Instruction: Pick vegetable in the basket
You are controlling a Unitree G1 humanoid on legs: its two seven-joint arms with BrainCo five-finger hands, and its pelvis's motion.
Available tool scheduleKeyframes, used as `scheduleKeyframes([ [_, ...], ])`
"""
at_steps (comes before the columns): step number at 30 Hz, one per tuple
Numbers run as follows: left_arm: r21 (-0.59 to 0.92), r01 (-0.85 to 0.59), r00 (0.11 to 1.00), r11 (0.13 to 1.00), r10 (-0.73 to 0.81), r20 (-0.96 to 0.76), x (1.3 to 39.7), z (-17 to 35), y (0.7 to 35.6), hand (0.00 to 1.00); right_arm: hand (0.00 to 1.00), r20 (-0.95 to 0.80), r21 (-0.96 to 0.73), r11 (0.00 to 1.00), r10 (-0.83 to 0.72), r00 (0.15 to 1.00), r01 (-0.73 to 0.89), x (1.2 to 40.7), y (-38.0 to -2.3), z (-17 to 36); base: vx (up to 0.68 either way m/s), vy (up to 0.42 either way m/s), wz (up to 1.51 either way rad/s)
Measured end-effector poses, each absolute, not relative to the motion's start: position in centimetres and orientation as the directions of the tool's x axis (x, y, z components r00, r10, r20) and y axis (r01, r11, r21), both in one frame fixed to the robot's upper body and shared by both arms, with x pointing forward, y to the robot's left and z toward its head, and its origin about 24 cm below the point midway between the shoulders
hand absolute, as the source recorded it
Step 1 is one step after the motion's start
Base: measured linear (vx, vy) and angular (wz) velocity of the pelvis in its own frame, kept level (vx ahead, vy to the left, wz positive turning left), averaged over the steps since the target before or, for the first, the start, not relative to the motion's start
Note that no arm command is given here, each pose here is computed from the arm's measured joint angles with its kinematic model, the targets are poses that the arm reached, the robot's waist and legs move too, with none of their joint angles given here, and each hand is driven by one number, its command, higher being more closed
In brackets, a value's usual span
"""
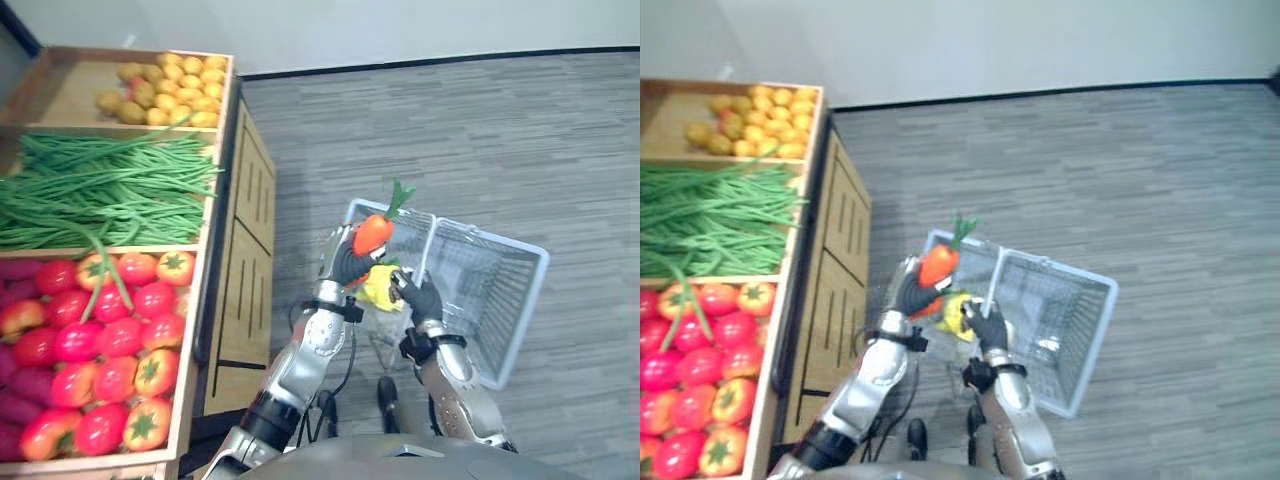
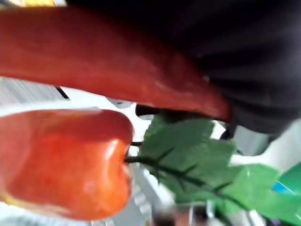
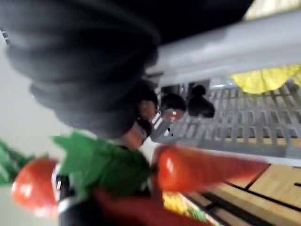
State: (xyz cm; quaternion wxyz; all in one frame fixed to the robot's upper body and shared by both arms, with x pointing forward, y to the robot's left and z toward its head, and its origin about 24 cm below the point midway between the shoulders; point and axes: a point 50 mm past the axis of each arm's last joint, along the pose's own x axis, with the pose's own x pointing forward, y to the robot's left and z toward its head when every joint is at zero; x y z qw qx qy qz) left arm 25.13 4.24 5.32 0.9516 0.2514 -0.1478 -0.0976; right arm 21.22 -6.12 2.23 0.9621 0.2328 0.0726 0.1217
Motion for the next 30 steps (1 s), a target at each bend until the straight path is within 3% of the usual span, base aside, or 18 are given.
scheduleKeyframes([
  [10, 0.524, 0.132, 0.958, 0.841, -0.244, 0.149, 26.0, 3.3, 5.2, 1.00, 1.00, -0.132, 0.571, 0.781, 0.392, 0.910, -0.253, 19.9, -4.6, 1.6, 0.00, 0.022, -0.12],
  [11, 0.526, 0.138, 0.959, 0.839, -0.245, 0.140, 26.0, 3.1, 5.2, 0.00, 1.00, -0.138, 0.567, 0.784, 0.394, 0.909, -0.253, 19.9, -4.8, 1.5, 0.00, 0.012, -0.06],
  [21, 0.527, 0.238, 0.963, 0.816, -0.267, -0.021, 25.7, -0.2, 2.9, 0.00, 1.00, -0.231, 0.582, 0.808, 0.276, 0.933, -0.095, 18.2, -8.1, -0.2, -0.02, 0.007, -0.04],
  [24, 0.581, 0.240, 0.971, 0.777, -0.184, -0.155, 25.7, -2.7, 4.8, 0.00, 1.00, -0.173, 0.613, 0.788, 0.210, 0.962, -0.062, 17.8, -9.8, 1.1, -0.03, 0.009, -0.15],
  [26, 0.587, 0.251, 0.967, 0.770, -0.170, -0.189, 25.0, -3.5, 5.6, 0.00, 1.00, -0.145, 0.614, 0.789, 0.117, 0.982, -0.004, 18.2, -11.6, 1.6, -0.02, 0.002, 0.00],
  [30, 0.479, 0.179, 0.984, 0.859, -0.160, -0.079, 24.3, -1.1, 6.2, 0.00, 1.00, -0.222, 0.504, 0.826, -0.158, 0.962, 0.252, 18.4, -15.9, -0.1, 0.01, 0.002, 0.01],
])
